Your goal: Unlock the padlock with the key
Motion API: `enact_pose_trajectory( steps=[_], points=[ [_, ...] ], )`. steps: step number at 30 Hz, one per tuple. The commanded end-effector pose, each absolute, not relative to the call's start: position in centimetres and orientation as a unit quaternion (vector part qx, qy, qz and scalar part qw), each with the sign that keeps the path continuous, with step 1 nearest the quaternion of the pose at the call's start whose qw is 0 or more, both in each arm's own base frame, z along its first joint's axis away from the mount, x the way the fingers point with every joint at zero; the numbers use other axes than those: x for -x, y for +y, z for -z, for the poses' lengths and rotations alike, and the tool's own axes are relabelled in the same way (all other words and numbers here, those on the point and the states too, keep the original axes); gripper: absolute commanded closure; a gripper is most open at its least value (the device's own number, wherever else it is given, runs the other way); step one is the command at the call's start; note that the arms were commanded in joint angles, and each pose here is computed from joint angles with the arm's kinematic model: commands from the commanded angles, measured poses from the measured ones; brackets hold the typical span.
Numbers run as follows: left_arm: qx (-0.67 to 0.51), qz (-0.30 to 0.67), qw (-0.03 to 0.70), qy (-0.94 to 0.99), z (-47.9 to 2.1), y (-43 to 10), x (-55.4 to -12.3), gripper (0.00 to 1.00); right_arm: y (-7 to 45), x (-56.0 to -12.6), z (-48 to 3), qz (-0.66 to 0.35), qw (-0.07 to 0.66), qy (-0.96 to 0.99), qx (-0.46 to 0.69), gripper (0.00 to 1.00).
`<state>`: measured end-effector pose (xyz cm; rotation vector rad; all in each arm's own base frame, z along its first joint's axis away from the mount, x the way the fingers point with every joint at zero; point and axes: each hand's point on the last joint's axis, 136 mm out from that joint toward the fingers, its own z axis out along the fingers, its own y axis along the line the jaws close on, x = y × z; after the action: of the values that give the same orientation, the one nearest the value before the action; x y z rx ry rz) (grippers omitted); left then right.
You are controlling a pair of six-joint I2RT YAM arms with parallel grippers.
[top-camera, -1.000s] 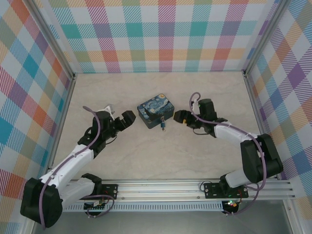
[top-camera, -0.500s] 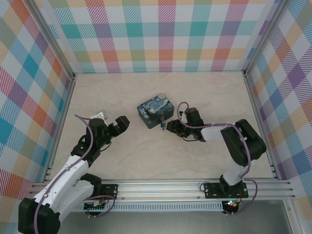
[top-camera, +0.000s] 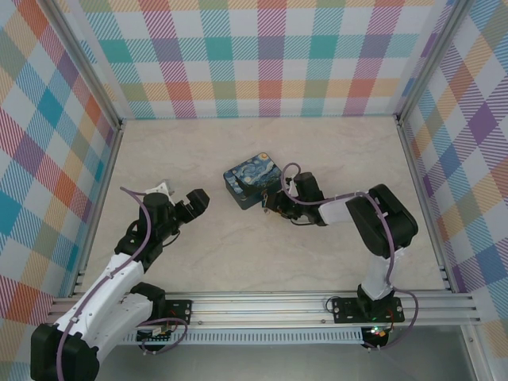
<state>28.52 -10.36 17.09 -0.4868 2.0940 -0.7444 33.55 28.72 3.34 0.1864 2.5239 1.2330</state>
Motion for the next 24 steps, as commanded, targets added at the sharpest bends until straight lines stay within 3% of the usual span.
enact_pose_trajectory(
  steps=[1, 17, 24],
  points=[
    [0.193, 0.291, 0.419, 0.838, -16.7, -9.9, -28.3, 0.00, 29.4, -34.2, -3.1, -0.440, 0.166, 0.880, -0.063, 0.67],
    [0.198, 0.289, 0.415, 0.840, -16.5, -9.7, -28.3, 0.00, 29.5, -34.5, -2.8, -0.448, 0.179, 0.873, -0.067, 0.85],
    [0.198, 0.289, 0.414, 0.840, -16.5, -9.7, -28.3, 0.00, 29.1, -35.0, -4.0, -0.455, 0.201, 0.864, -0.084, 0.88]
  ],
)
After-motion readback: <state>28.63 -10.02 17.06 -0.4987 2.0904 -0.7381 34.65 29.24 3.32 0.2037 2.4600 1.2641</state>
